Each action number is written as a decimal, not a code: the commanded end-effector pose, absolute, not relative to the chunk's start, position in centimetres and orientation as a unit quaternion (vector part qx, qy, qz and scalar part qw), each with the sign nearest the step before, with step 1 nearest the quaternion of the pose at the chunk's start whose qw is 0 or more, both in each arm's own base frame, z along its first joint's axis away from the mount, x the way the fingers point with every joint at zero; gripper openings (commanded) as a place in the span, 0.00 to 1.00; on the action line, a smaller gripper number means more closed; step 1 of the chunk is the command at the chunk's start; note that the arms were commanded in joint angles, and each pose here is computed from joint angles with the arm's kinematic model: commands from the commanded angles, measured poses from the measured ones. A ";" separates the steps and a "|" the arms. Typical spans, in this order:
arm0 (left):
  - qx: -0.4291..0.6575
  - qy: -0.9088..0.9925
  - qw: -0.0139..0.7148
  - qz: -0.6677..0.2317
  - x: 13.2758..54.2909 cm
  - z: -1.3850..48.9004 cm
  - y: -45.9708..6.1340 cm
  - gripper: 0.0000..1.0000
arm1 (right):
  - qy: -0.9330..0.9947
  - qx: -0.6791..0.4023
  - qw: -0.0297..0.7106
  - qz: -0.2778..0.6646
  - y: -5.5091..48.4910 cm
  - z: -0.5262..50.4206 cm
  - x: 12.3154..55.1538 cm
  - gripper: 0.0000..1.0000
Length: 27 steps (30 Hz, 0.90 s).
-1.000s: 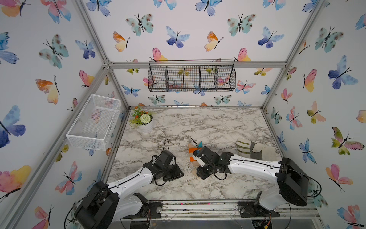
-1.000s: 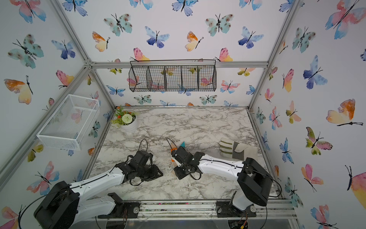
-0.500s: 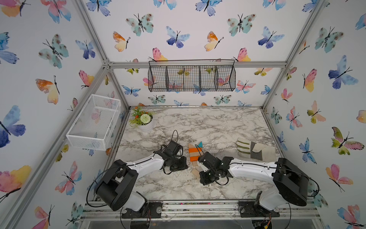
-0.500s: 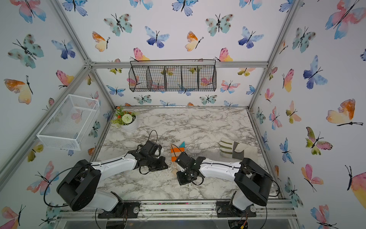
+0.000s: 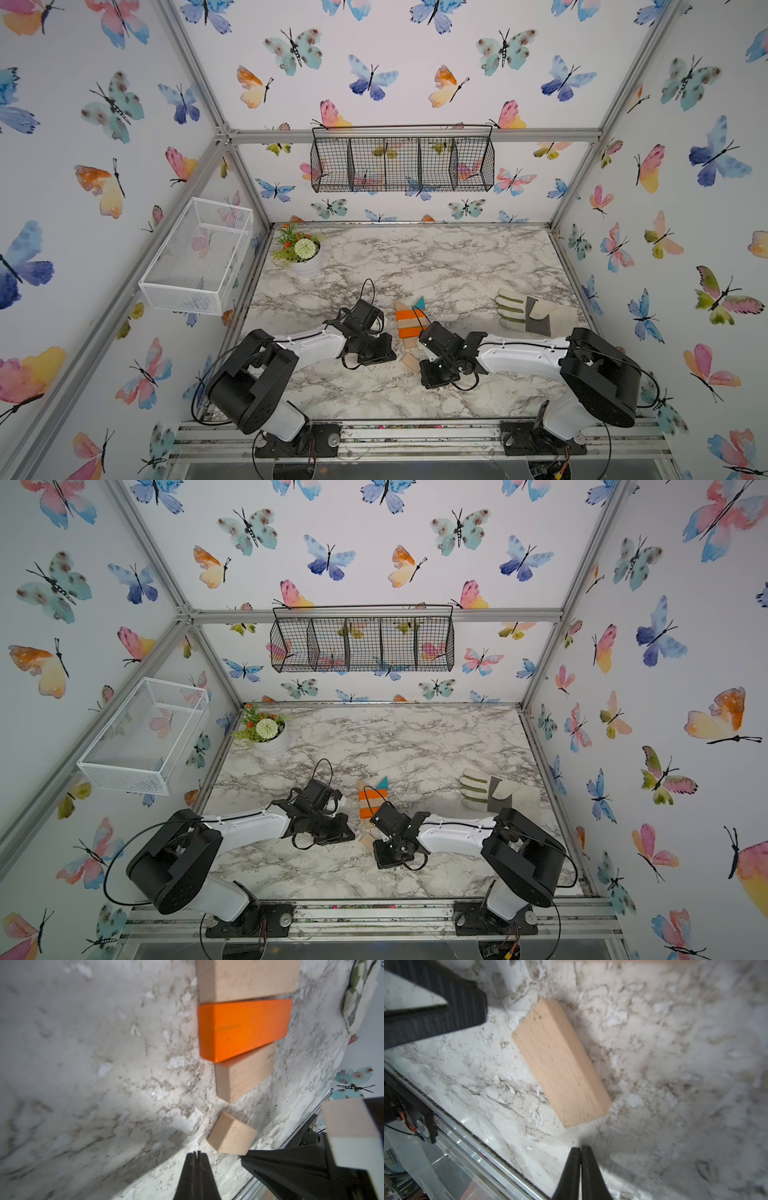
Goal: Assemble a carrot with building blocks
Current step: Assemble the building block at the center of the board.
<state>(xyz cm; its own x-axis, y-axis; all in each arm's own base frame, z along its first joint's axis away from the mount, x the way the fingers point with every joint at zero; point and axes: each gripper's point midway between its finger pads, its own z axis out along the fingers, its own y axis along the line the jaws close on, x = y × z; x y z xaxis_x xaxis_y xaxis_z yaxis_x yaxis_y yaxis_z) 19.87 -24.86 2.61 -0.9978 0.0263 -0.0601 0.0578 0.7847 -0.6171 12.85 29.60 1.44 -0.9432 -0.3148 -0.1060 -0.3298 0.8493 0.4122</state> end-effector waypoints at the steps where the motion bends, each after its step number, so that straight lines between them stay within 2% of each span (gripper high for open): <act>1: 0.020 0.934 0.021 -0.356 19.7 3.0 -25.6 0.00 | 0.966 -0.148 0.035 0.212 28.9 1.3 14.0 0.08; 11: 0.025 0.936 0.023 -0.351 19.6 2.6 -26.6 0.00 | 0.962 -0.138 0.016 0.236 28.6 0.5 13.9 0.08; 27: 0.029 0.938 0.012 -0.346 18.7 1.7 -27.5 0.00 | 0.964 -0.133 0.027 0.230 28.0 0.5 15.5 0.04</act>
